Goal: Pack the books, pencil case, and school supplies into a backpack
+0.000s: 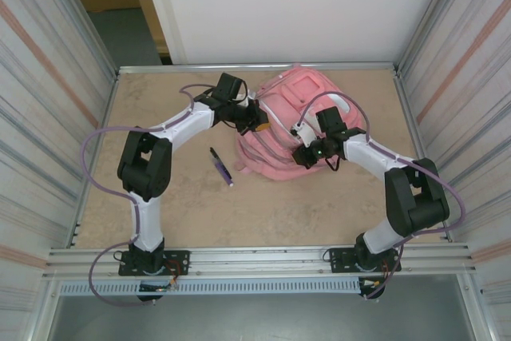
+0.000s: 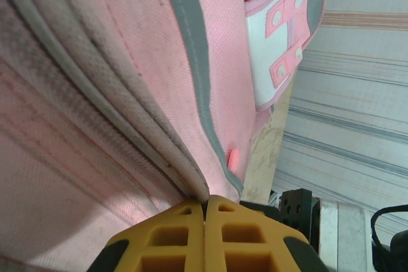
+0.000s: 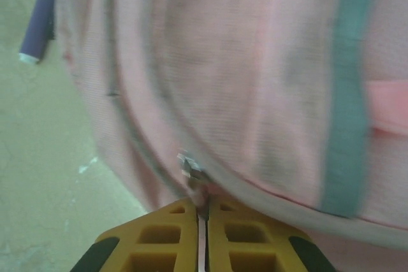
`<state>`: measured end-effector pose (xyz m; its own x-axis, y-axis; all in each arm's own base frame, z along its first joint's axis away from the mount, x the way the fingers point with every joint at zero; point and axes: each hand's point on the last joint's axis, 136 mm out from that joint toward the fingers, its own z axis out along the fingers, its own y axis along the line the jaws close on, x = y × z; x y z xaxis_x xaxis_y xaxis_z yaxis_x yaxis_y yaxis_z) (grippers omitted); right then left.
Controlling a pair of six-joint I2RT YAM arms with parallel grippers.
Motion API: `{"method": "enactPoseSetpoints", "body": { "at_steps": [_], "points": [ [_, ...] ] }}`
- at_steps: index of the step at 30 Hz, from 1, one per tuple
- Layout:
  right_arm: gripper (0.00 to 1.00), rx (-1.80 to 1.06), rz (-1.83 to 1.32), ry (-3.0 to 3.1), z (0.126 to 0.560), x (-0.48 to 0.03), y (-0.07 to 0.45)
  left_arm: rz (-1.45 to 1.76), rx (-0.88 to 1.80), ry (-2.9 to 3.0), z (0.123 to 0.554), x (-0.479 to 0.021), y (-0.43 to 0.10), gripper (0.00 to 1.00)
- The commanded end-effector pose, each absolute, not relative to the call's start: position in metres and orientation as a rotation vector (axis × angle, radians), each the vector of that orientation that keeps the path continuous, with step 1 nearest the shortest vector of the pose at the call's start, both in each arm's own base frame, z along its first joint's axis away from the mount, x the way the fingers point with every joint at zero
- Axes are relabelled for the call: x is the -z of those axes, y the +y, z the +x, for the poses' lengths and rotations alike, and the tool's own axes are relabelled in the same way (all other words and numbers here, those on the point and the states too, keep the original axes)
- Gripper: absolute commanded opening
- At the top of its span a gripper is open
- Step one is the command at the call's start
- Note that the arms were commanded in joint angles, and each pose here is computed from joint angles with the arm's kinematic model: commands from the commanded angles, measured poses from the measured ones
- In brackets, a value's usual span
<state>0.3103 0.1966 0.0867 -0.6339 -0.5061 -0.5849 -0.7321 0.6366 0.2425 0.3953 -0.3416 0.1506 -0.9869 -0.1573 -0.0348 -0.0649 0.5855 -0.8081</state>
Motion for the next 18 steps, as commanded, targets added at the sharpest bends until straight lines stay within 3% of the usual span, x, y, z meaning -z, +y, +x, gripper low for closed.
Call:
{"method": "enactPoseSetpoints", "body": {
  "at_steps": [1, 18],
  "points": [
    [0.06, -0.715, -0.981, 2.290, 0.312, -0.108, 0.209, -0.145, 1.456, 2.741, 0.379, -0.143, -0.356, 0.00],
    [0.04, -0.949, -0.952, 2.224, 0.291, -0.122, 0.260, -0.149, 1.434, 2.751, 0.379, -0.130, -0.358, 0.00]
  ]
}}
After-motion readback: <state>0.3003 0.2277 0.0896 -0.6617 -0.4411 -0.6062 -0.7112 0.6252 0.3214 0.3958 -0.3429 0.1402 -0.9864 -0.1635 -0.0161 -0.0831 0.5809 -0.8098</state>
